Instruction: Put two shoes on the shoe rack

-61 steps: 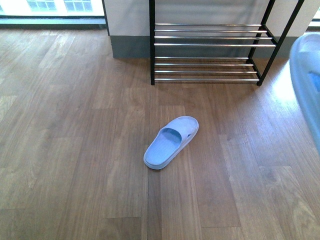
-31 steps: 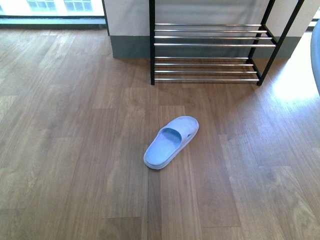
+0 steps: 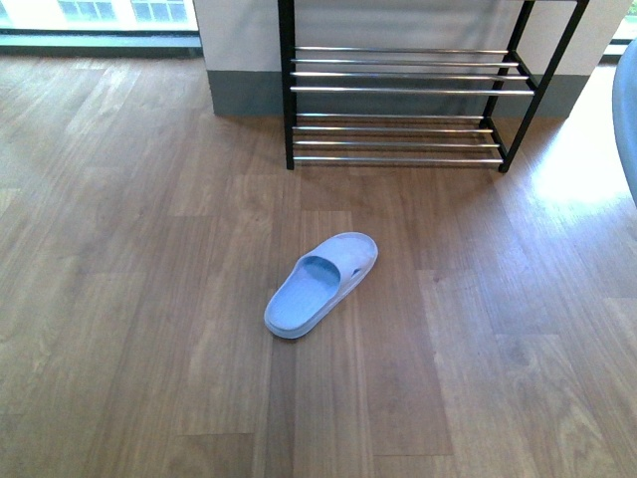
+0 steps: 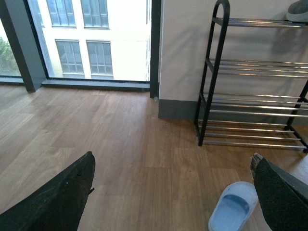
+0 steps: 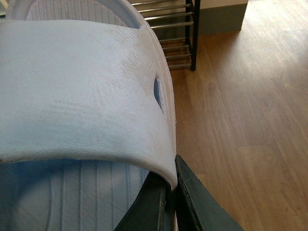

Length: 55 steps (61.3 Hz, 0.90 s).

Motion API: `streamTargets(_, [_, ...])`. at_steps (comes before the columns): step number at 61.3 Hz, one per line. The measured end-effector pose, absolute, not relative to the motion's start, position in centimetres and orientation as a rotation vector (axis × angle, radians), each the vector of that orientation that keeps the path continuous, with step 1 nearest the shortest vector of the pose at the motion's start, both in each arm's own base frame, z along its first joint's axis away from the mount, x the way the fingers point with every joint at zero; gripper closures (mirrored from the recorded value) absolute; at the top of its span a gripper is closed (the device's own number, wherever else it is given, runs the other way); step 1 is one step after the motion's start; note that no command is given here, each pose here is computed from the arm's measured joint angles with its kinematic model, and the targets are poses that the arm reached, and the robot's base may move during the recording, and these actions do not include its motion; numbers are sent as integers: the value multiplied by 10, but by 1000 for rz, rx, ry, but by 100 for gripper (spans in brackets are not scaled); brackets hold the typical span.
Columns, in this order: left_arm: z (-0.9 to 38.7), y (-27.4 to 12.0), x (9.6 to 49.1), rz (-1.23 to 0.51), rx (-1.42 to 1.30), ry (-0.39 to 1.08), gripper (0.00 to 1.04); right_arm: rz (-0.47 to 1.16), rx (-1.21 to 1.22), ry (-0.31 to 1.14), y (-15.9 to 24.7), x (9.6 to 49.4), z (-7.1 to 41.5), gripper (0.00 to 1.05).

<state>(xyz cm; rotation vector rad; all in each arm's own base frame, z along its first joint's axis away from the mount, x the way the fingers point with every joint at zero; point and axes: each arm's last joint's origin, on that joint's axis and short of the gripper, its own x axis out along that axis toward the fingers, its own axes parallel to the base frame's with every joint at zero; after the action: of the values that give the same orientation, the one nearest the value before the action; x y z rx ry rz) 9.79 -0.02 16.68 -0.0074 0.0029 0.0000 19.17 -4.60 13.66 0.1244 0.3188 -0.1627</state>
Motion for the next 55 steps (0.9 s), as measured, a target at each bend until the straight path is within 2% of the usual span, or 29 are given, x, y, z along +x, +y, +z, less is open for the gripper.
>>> streamTargets(40, [167,0,98,9,-10,10,9,-173,125,319,-47,191,136,103])
streamTargets(47, [162,-2,102,220,-49,275,9,-174,125,319,-47,191,136,103])
streamTargets(55, [151,-5,118,230,-24,392,9,-171,125,319,-47,191,136,103])
